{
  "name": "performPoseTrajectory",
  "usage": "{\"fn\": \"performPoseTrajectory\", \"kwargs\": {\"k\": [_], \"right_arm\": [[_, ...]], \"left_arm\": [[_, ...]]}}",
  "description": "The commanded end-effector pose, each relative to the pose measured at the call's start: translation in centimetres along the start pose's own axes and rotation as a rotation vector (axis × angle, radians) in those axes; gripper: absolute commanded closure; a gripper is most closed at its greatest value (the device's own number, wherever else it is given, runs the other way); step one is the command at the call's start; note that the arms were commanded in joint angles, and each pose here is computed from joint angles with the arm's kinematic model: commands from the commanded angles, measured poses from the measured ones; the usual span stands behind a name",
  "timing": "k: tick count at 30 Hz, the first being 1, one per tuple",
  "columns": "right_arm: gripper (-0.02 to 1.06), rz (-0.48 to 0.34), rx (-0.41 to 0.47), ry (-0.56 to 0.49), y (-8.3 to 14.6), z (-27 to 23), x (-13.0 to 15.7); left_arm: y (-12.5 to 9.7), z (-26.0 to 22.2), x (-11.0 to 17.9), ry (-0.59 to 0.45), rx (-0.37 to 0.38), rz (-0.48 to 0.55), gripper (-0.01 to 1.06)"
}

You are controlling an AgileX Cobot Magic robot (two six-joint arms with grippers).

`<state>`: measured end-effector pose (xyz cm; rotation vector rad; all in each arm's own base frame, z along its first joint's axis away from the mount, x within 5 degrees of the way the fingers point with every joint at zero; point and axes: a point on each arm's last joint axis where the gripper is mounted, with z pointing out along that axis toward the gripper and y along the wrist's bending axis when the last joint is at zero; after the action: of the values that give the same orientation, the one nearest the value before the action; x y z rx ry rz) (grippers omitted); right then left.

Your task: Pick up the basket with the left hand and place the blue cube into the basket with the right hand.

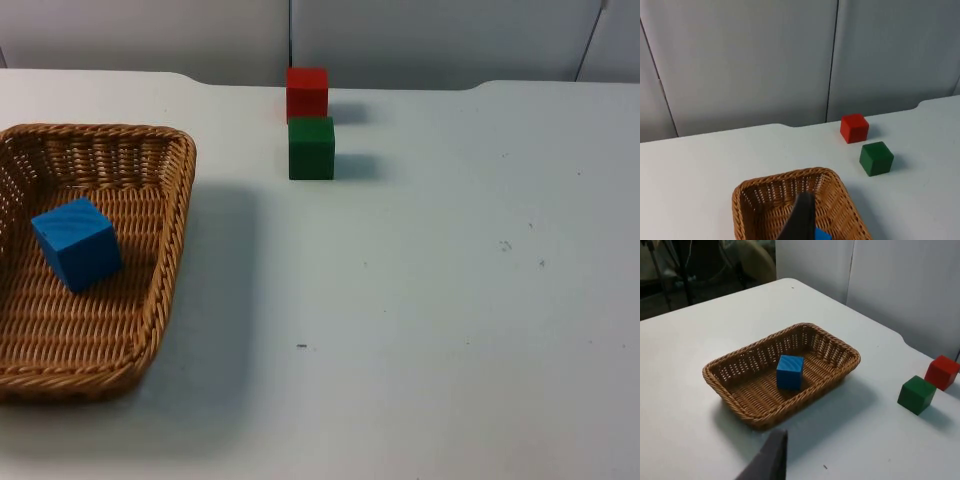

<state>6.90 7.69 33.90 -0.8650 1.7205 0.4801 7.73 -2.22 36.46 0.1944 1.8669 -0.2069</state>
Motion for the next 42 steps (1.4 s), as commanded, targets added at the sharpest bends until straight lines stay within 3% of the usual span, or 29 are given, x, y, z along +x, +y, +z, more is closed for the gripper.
{"fn": "performPoseTrajectory", "kwargs": {"k": [1, 7, 12, 17, 24, 31, 42], "right_arm": [[-0.01, 0.004, -0.007, -0.013, 0.1, 0.0, 0.0], [-0.01, 0.006, -0.010, -0.010, 0.1, 0.0, 0.1], [-0.01, 0.002, -0.008, 0.013, 0.1, -0.1, 0.3], [-0.01, 0.005, 0.004, 0.000, -0.1, -1.6, 0.9], [-0.01, 0.009, 0.014, -0.028, -0.3, -3.3, 2.8], [-0.01, 0.017, 0.039, -0.050, -0.7, -5.7, 4.0], [-0.01, 0.062, 0.080, -0.014, -1.2, -8.9, 6.7]], "left_arm": [[-0.1, -0.6, 1.5, 0.019, -0.008, -0.024, 0.25], [0.0, -2.9, 5.9, 0.068, -0.111, -0.058, 0.26], [0.0, -3.9, 6.9, 0.078, -0.132, -0.031, 0.26], [0.8, -5.7, 8.3, 0.115, -0.262, -0.023, 0.26], [0.6, -6.7, 9.4, 0.094, -0.275, -0.014, 0.26], [0.9, -6.3, 10.2, 0.152, -0.298, -0.014, 0.27], [1.0, -5.9, 10.8, 0.176, -0.290, -0.022, 0.27]]}}
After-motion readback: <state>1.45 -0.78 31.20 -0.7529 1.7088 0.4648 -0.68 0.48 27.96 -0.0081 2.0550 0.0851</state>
